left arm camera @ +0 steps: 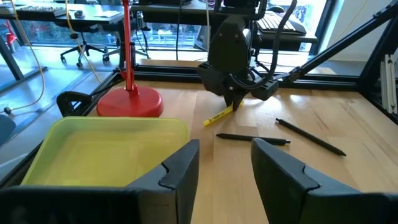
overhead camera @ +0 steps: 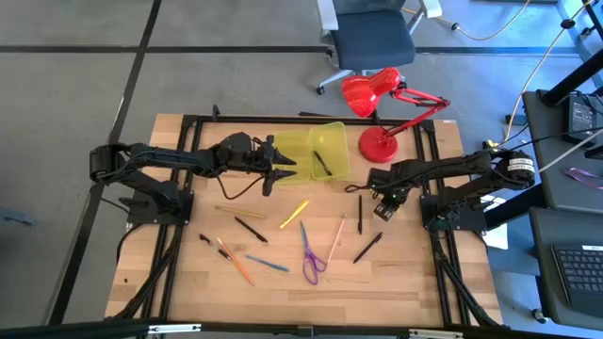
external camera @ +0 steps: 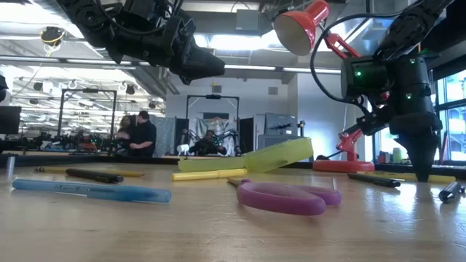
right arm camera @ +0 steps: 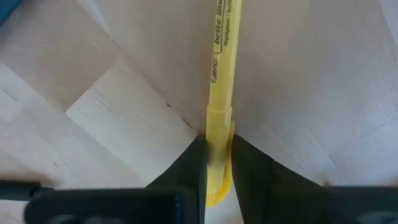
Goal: Pick & place school supplies into a supply box
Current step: Put the right yellow pen into the yellow supply box
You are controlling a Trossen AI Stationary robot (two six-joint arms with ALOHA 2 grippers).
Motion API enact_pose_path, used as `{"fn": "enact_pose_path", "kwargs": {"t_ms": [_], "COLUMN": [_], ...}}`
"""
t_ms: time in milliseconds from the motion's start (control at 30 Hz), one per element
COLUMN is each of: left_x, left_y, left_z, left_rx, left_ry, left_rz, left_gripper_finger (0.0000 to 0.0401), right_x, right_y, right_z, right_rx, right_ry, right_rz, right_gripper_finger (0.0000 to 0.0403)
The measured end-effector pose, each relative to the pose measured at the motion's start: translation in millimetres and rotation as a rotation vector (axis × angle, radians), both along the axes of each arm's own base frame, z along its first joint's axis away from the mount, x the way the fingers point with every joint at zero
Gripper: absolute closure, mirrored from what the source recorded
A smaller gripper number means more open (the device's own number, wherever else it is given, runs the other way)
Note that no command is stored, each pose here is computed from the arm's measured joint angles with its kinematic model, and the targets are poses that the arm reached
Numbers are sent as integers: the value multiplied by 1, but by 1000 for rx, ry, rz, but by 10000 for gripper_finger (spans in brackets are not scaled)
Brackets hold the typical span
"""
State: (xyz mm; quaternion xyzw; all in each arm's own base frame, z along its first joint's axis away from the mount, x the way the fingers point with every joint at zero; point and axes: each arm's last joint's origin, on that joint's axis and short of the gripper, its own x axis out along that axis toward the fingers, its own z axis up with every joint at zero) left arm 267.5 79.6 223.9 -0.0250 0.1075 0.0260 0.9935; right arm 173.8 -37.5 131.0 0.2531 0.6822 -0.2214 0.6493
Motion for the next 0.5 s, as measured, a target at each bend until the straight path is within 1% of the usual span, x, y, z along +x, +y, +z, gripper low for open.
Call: {"fn": "enact_pose_path", "kwargs": {"t_ms": [233,333,433,500], "left_x": [0,0,0,0], "left_y": [0,0,0,0], "left_z": [0,0,0,0], "left_rx": [0,0,0,0], "left_ry": [0,0,-1,-1], "left_rz": [0,0,0,0], "left_gripper_finger": [262,262,262,262], "right_x": [1,6,11,18], "right_y": [0,-2,0,3], "right_z": [7,13,19,26], "right_rx": [-7,-10,36,83], "right_ry": [47,26,1,-46], "right_rz": [-1,2,16,51], "right_gripper_finger": [334,339,340,337]}}
